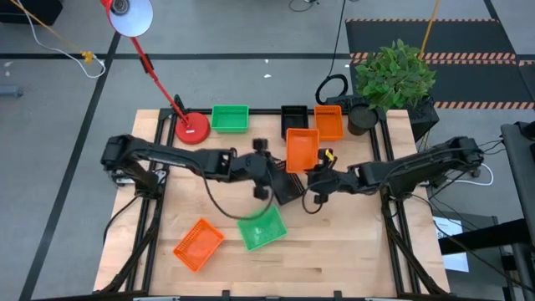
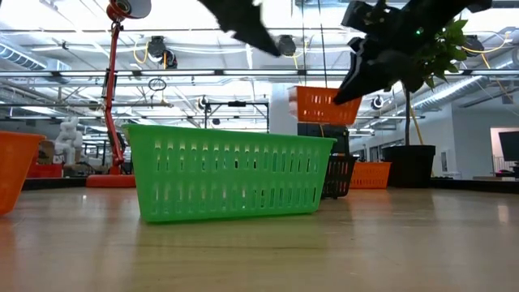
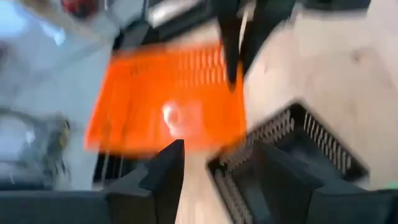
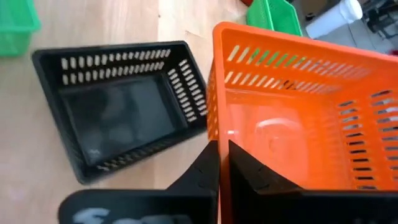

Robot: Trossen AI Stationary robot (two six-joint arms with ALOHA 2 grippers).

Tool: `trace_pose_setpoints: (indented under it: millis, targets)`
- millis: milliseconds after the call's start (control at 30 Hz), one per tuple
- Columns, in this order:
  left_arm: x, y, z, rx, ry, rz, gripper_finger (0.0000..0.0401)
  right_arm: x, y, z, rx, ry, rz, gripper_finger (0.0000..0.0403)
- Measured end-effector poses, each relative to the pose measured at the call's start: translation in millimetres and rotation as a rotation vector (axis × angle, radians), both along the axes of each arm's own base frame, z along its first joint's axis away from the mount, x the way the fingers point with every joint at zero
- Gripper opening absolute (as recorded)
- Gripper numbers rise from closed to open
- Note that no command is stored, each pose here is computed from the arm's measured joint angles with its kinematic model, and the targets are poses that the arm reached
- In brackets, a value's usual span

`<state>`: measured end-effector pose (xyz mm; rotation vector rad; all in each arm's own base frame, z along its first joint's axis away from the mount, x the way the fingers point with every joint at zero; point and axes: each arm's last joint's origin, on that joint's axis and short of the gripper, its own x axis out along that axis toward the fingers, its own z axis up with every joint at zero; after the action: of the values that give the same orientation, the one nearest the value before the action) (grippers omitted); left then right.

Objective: Stack baskets by color
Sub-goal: Stack the bottom right orange bin on the top orange bin

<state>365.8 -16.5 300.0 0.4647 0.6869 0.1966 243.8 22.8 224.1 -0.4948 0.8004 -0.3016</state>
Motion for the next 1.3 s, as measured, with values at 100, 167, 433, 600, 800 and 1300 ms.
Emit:
trace_pose_setpoints:
  millis: [100, 167, 433, 600, 800, 1300]
  targets:
    - [-18, 15, 11, -0.06, 0.027, 0.093, 0.0176, -9, -13, 9, -0.014, 0.032, 0.032, 0.0004]
    - [-31, 26, 11, -0.094, 0.056, 0.157, 0.0162, -15, -25, 16, -0.02, 0.035, 0.053, 0.0004]
    - [-72, 58, -8, -0.152, 0.055, 0.302, 0.0105, -39, -78, 30, 0.055, 0.041, 0.087, 0.0004]
    - [-76, 65, -15, -0.204, 0.056, 0.274, 0.0091, -53, -112, 30, 0.073, 0.051, 0.058, 0.0004]
    - [-71, 64, -16, -0.212, 0.032, 0.213, 0.009, -69, -144, 26, 0.105, 0.054, 0.077, 0.0004]
    - [-71, 64, -15, -0.208, 0.032, 0.213, 0.009, -101, -177, 14, 0.125, 0.051, 0.058, 0.0004]
